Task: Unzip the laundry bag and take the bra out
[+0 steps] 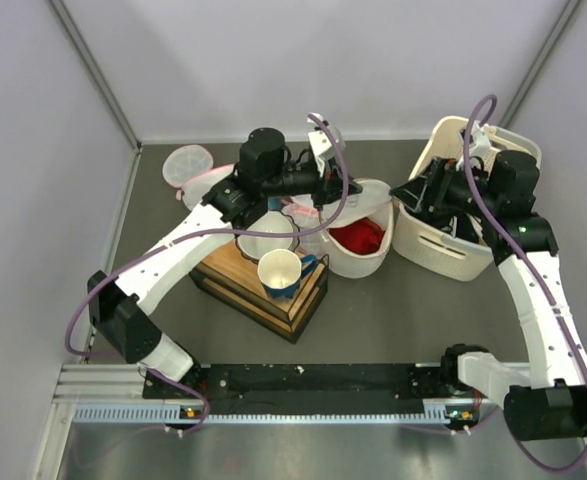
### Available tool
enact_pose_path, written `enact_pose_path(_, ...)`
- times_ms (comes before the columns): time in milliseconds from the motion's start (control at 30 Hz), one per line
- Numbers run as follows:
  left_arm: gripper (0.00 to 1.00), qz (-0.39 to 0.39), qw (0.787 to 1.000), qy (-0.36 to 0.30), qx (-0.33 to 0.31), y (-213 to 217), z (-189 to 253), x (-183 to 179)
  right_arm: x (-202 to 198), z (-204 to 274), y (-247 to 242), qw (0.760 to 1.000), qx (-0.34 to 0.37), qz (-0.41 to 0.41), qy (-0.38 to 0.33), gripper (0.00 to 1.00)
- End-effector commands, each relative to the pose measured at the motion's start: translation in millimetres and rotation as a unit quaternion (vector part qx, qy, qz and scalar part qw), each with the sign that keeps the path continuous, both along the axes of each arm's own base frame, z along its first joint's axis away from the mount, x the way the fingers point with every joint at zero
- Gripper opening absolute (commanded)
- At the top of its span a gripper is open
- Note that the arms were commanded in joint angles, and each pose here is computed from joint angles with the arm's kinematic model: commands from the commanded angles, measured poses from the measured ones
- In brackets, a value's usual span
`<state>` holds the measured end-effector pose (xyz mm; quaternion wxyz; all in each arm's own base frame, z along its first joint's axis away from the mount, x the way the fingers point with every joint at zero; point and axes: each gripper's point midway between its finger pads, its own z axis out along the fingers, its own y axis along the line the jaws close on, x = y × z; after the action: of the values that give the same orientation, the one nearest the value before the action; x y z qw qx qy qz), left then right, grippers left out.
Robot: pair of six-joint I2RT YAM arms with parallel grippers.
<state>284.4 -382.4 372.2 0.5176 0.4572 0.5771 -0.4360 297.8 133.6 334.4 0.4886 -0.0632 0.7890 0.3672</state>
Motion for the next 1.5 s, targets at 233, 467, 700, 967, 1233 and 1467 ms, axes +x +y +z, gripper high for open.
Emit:
enact_pose_path(233,0.00,0.003,0.999,-0.025,-0.038,-3.0,26.5,6.0,-7.1,-30.4,-7.4,0.999,-0.032,0.001,0.017,0.70)
enact_pose_path(467,0.00,-0.015,0.998,-0.018,-0.049,-6.2,29.4,0.4,-0.5,-36.7,-11.1,0.999,-0.048,-0.005,0.021,0.59)
enact_pose_path(700,0.00,-0.050,0.998,-0.036,-0.032,-8.0,23.2,-4.4,8.7,-31.3,-5.9,0.999,-0.047,0.018,0.017,0.41)
enact_pose_path(967,0.00,-0.087,0.995,-0.032,-0.025,-12.7,18.3,-6.2,2.4,-19.4,10.6,0.996,-0.027,0.083,0.003,0.66)
enact_pose_path(1233,0.00,-0.164,0.985,-0.043,-0.013,-14.5,31.1,-17.0,0.8,-1.6,13.6,0.981,-0.149,0.083,-0.095,0.99)
enact_pose_path(1467,0.00,-0.195,0.980,-0.026,-0.023,-13.2,38.9,-16.0,5.6,13.2,26.5,0.968,-0.166,0.125,-0.138,0.67)
